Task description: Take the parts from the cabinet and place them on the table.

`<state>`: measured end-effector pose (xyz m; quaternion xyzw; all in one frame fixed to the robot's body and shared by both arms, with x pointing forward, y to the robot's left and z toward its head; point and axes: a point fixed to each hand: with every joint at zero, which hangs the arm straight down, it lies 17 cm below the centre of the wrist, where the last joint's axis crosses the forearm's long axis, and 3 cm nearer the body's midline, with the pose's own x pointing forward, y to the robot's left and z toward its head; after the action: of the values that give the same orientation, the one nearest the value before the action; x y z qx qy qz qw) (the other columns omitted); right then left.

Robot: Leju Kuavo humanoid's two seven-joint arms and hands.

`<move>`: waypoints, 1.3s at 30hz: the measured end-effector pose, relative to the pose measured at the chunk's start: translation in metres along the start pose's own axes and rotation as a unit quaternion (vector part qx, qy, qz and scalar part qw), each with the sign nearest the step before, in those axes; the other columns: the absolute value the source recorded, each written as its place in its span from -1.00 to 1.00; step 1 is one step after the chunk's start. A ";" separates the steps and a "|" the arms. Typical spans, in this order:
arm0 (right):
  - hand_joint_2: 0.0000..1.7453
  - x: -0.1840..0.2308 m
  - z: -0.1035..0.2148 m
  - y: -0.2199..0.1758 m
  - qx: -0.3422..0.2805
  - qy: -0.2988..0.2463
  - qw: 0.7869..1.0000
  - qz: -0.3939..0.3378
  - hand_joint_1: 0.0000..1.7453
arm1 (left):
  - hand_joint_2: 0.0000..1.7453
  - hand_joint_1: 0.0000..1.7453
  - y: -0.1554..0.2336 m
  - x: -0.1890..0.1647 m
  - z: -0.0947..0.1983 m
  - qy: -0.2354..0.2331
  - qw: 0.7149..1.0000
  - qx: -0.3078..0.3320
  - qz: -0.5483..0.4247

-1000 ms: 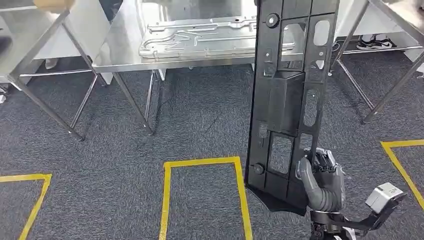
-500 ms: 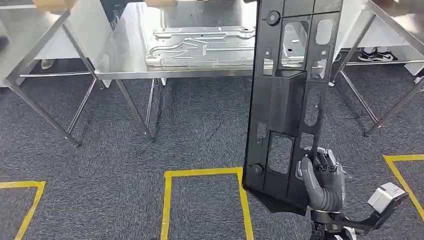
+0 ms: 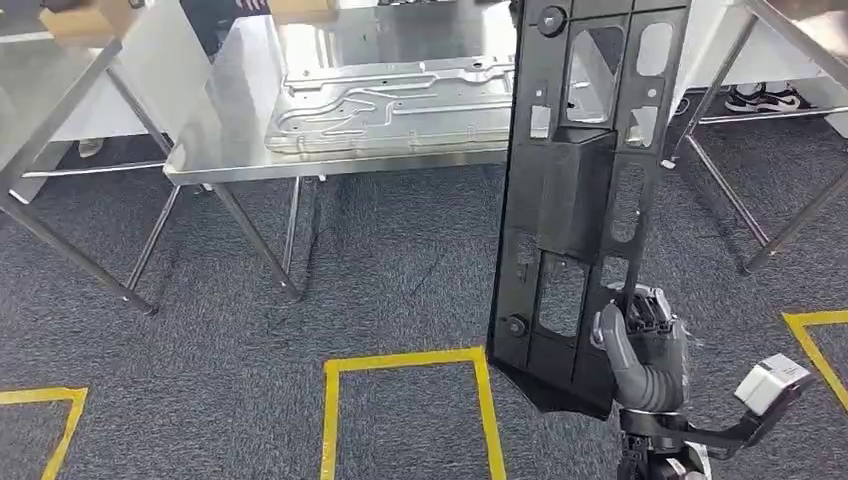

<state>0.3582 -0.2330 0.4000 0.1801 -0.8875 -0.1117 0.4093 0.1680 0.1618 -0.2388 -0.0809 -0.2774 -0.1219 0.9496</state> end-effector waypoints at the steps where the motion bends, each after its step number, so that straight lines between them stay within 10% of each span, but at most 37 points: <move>1: 1.00 -0.002 -0.001 0.002 0.001 0.001 1.000 -0.002 1.00 | -1.00 -1.00 0.000 0.000 0.000 0.000 1.000 0.000 0.001; 39: 1.00 -0.037 -0.006 0.028 0.021 0.043 0.999 -0.006 1.00 | -1.00 -1.00 -0.003 -0.012 0.004 0.007 1.000 0.001 0.021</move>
<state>0.3785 -0.1929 0.3885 0.1990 -0.8699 -0.0877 0.4427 0.1553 0.1621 -0.2418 -0.0850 -0.2689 -0.1026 0.9539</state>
